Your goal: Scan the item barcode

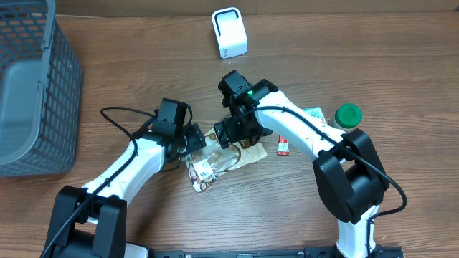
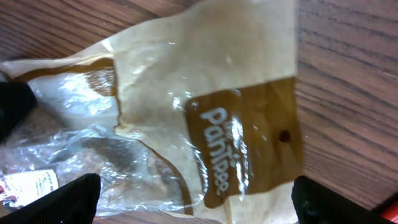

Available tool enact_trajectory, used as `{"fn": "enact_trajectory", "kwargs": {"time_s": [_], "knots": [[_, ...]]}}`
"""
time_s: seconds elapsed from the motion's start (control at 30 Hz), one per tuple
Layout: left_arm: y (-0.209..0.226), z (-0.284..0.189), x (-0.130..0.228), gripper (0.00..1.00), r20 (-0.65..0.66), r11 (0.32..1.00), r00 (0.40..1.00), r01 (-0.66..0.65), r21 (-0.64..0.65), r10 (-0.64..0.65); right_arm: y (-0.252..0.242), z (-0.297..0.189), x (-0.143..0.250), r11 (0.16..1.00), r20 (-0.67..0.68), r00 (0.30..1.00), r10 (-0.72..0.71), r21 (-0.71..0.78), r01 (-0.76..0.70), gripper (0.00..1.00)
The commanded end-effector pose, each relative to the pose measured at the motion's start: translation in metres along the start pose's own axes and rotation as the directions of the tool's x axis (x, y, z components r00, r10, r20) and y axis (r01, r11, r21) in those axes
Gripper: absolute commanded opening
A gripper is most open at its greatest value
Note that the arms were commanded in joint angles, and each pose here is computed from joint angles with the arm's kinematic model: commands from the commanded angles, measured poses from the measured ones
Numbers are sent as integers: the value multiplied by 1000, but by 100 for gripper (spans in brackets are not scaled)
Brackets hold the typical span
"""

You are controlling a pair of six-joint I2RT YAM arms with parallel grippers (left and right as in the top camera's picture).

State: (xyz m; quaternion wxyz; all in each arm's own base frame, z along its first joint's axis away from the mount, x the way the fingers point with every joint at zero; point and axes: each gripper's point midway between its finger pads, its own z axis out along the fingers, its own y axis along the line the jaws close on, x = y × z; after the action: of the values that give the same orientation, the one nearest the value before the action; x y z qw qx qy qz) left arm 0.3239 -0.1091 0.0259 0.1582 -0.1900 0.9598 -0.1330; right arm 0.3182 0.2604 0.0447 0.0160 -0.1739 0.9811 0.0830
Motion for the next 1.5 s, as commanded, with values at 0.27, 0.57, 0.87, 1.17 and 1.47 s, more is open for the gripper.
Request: {"fn": "enact_trajectory", "kwargs": {"time_s": [0.27,0.57,0.87,1.17,1.47], "knots": [[0,-46,-48,83,7,998,1000,-19,-58,19,1,-16,-4,1000,38,999,22,-2,-22,100],[14,-63,0,84,-233,993,972,-65,-96,41,0,-16,-11,1000,68,997,22,5,-23,100],[21,-34,24,81,-243,993,968,-85,-85,62,-17,-17,-8,992,71,994,80,95,-87,100],[25,-19,33,80,-231,994,970,-87,-59,71,-27,-18,-8,987,64,991,120,100,-126,100],[20,-17,42,75,-244,994,967,-93,-53,78,-31,-18,-1,985,37,991,129,111,-133,100]]}}
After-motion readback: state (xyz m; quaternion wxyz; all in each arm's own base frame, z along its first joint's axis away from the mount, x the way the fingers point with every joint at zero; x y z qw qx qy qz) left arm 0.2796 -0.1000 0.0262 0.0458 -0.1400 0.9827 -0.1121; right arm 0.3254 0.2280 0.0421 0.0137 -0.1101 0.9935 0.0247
